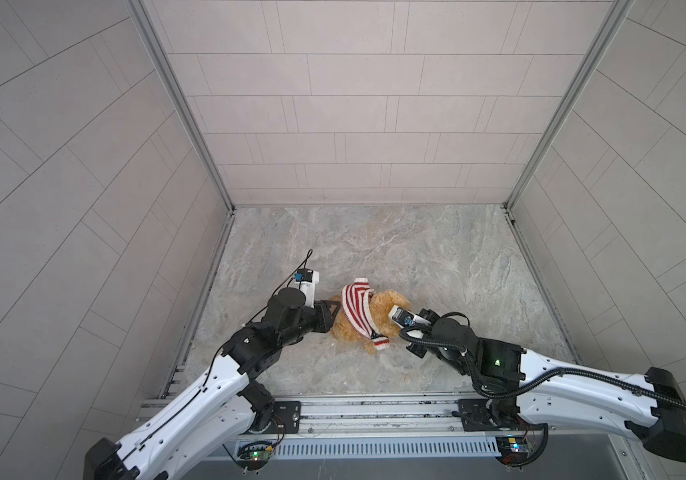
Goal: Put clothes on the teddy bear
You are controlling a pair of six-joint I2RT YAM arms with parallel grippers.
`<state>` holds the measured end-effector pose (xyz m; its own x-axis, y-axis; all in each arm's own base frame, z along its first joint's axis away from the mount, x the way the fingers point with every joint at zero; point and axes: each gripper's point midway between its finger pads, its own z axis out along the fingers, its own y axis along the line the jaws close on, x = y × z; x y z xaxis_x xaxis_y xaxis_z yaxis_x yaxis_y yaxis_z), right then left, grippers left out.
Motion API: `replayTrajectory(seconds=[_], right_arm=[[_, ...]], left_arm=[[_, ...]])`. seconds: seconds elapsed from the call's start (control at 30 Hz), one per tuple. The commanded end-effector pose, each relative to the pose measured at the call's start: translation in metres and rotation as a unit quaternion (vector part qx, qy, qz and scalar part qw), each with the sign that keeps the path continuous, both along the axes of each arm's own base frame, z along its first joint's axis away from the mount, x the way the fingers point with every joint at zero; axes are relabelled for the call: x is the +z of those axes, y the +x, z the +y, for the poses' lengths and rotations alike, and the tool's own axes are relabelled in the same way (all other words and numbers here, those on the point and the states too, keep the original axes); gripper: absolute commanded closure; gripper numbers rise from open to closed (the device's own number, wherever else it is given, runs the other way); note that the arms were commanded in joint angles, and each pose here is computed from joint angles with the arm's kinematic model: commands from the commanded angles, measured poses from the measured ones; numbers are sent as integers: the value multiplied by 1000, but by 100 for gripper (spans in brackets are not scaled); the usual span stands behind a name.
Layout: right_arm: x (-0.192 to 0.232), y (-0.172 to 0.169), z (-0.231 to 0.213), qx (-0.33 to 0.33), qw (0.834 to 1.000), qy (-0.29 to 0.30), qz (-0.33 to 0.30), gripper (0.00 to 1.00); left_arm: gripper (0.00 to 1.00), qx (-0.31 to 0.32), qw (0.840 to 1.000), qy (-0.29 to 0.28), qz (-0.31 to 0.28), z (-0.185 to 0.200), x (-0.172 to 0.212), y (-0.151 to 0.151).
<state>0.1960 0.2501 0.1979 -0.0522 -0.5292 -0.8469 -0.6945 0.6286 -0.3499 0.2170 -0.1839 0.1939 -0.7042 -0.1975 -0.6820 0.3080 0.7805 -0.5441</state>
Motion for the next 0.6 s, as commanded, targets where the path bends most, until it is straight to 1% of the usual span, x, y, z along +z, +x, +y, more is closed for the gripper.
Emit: replayTrajectory(seconds=[0.0,0.1,0.2,0.37,0.57], right_arm=[[23,7,2,-40,998,49,27,100],[23,9,6,-53,995,58,61,100],[20,10,13,-51,993,64,90,100],[16,12,18,-54,987,81,129,100],[16,14,22,-54,983,93,147,100]], left_arm=[[64,1,999,-12,-31,1,17,-7],[65,-21,999,-23,-30,-15,11,-19],[68,-38,998,-34,-29,-30,4,-26],[75,-43,998,-39,-22,-40,-6,-29],[74,-55,997,-62,-7,-54,-16,-30]])
